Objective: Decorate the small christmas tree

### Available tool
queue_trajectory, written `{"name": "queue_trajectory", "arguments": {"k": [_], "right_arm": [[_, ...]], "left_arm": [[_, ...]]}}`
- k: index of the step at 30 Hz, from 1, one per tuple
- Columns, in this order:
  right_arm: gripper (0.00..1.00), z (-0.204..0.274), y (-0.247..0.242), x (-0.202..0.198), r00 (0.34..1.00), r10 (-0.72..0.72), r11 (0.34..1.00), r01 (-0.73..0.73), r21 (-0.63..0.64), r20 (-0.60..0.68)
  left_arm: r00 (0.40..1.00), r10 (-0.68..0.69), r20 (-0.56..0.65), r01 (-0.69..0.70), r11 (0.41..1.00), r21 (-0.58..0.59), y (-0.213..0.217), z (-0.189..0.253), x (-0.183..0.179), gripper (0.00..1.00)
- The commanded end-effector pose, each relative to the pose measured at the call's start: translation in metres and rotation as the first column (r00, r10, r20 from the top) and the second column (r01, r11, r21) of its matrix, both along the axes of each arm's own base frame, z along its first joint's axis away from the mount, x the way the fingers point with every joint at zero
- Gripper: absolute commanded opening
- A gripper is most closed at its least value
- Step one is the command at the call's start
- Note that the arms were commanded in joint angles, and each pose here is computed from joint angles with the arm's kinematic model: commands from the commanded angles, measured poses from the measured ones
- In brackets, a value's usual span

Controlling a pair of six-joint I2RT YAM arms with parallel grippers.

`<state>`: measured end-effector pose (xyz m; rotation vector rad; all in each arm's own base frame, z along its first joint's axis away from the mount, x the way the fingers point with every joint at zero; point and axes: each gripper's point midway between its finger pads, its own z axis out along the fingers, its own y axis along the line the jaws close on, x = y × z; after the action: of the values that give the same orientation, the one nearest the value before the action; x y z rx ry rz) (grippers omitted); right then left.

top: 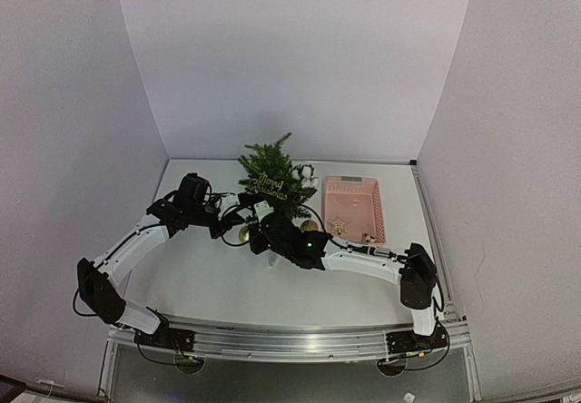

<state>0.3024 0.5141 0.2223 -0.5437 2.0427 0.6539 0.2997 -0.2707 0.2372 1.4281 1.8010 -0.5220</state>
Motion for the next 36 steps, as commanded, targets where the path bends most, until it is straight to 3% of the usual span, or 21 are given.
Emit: {"name": "queue_trajectory", "arguments": {"k": [1, 24, 36], "right_arm": [[0.0, -0.016, -0.013, 0.004, 0.998, -0.053, 0.996, 0.051, -0.068, -0.029], [0.0, -0.024, -0.019, 0.009, 0.993, -0.112, 0.99, 0.109, -0.091, -0.029], [0.0, -0.02, -0.01, 0.015, 0.991, -0.135, 0.985, 0.137, -0.106, 0.024]], "left_arm": [[0.996, 0.028, 0.087, -0.031, 0.999, 0.029, 0.007, 0.002, 0.017, 0.0], [0.996, 0.024, 0.092, -0.03, 0.998, 0.064, 0.011, -0.012, 0.017, 0.0], [0.992, 0.027, 0.122, -0.032, 0.999, 0.035, 0.009, 0.001, 0.018, 0.0]]}}
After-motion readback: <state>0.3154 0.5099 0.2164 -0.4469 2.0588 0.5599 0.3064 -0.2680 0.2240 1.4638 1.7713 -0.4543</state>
